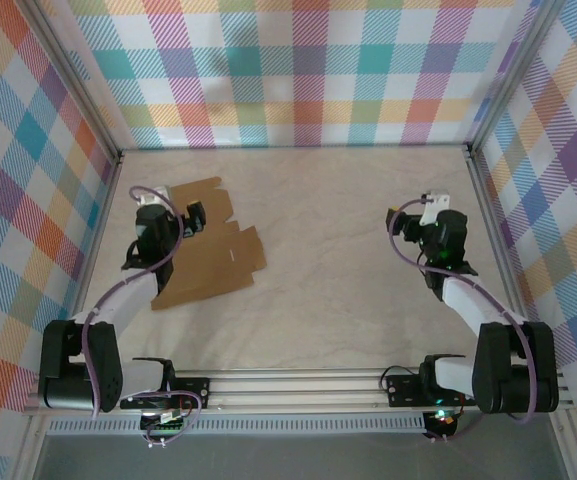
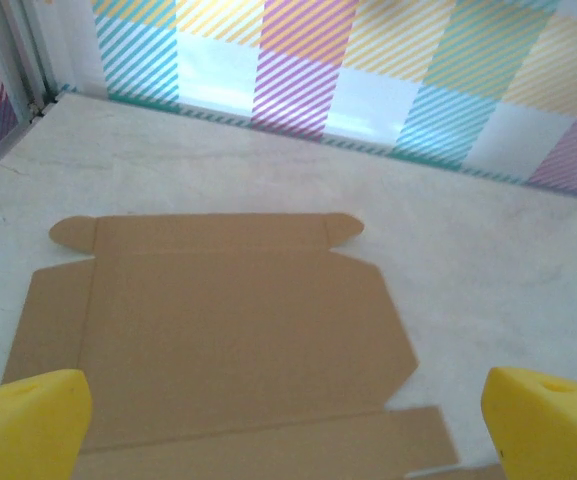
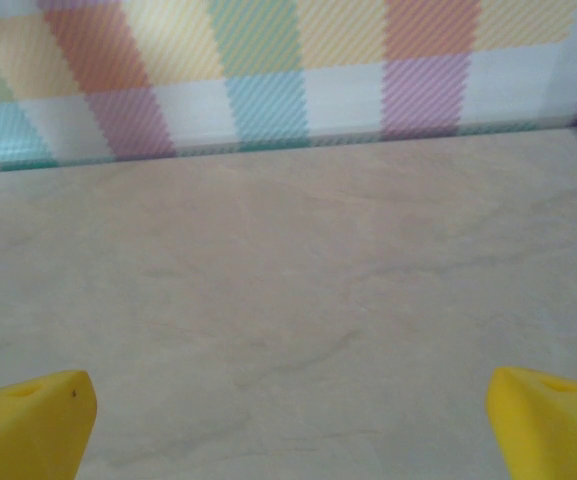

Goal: Fold the paper box

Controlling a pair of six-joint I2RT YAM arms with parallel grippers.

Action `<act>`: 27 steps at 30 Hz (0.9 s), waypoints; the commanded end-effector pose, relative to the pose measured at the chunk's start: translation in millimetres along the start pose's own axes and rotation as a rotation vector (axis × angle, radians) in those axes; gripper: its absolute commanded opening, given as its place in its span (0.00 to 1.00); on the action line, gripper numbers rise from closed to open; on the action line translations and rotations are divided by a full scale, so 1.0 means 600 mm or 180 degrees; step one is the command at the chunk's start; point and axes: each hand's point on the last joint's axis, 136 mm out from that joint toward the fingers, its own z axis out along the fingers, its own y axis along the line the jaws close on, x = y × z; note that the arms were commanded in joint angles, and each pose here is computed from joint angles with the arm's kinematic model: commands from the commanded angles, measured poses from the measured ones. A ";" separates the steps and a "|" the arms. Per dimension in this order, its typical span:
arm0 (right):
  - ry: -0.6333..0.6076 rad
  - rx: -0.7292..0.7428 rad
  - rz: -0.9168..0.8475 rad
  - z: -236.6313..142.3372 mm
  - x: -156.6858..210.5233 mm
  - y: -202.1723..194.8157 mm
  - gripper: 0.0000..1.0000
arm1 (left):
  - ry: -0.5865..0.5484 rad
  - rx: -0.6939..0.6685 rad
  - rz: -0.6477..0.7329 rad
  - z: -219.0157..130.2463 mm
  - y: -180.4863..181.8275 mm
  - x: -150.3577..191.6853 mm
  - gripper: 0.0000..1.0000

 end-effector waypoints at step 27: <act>0.3033 -0.2165 0.0953 0.123 0.192 0.558 0.59 | 0.1430 -0.0372 -0.1228 0.003 0.068 0.147 1.00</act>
